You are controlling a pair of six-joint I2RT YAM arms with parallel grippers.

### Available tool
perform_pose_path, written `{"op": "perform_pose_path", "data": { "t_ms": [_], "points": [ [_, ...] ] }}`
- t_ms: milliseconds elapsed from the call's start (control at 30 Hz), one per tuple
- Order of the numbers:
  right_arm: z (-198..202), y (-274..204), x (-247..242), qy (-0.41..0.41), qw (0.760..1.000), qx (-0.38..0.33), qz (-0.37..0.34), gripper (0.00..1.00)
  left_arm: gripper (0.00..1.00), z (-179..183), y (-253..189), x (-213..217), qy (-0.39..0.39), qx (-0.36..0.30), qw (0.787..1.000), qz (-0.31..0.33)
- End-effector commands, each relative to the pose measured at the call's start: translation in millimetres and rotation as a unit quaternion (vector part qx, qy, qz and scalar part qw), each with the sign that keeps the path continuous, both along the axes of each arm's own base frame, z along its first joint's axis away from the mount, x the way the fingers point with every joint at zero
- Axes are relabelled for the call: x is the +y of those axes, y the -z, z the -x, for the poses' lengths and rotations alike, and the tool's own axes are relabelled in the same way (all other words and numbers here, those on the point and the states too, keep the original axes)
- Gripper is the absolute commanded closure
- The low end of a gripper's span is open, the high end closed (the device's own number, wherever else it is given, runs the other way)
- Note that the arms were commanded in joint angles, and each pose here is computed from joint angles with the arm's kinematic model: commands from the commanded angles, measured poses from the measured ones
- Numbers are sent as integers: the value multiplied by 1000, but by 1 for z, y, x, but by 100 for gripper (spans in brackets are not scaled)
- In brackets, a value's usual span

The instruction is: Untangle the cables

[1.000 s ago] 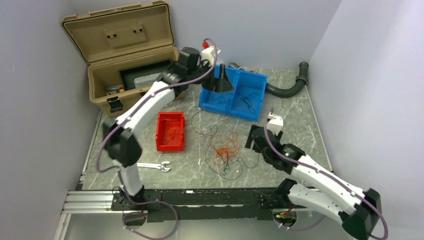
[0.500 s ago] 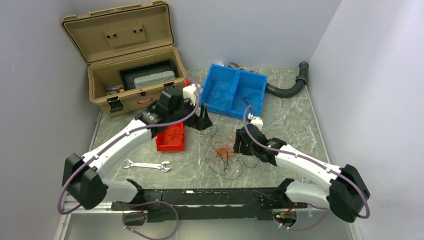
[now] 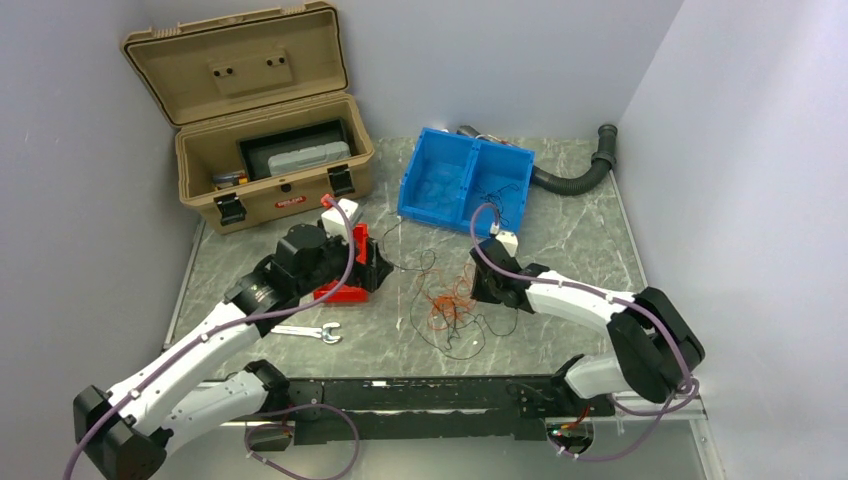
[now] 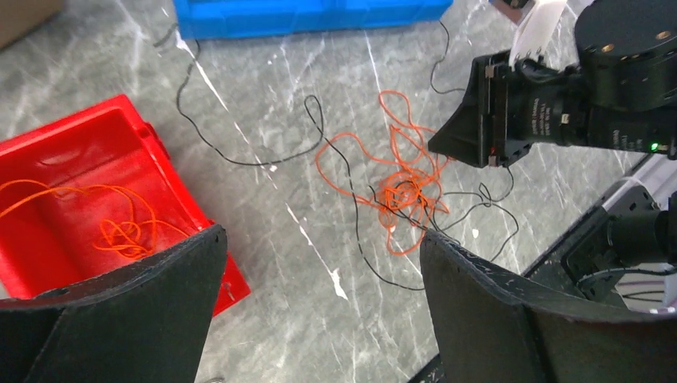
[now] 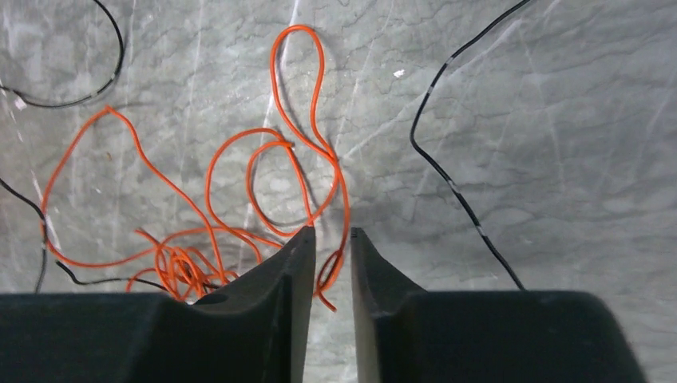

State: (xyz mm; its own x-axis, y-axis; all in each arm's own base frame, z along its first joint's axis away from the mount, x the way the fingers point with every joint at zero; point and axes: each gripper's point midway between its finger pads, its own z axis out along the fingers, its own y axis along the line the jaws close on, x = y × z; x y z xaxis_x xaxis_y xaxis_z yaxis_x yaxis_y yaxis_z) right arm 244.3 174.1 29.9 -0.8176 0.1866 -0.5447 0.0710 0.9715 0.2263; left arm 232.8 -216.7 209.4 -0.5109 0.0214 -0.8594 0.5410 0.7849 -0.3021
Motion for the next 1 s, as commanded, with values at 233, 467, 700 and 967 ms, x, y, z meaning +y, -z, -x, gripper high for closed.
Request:
{"op": "perform_pose_path", "data": {
  "t_ms": [233,467,700,967],
  "points": [
    [-34,-81,26,-38,992,-106,-57,100,8,-10,-32,17,-30,-68,997,-13],
    [-33,-238,40,-132,942,-282,-128,100,6,-8,-62,7,1,-113,993,13],
    [-13,-375,37,-169,886,-394,-175,100,1,3,-118,-19,76,-169,980,73],
    [-3,-404,37,-181,870,-416,-195,100,1,13,-166,-41,151,-244,951,114]
  ]
}}
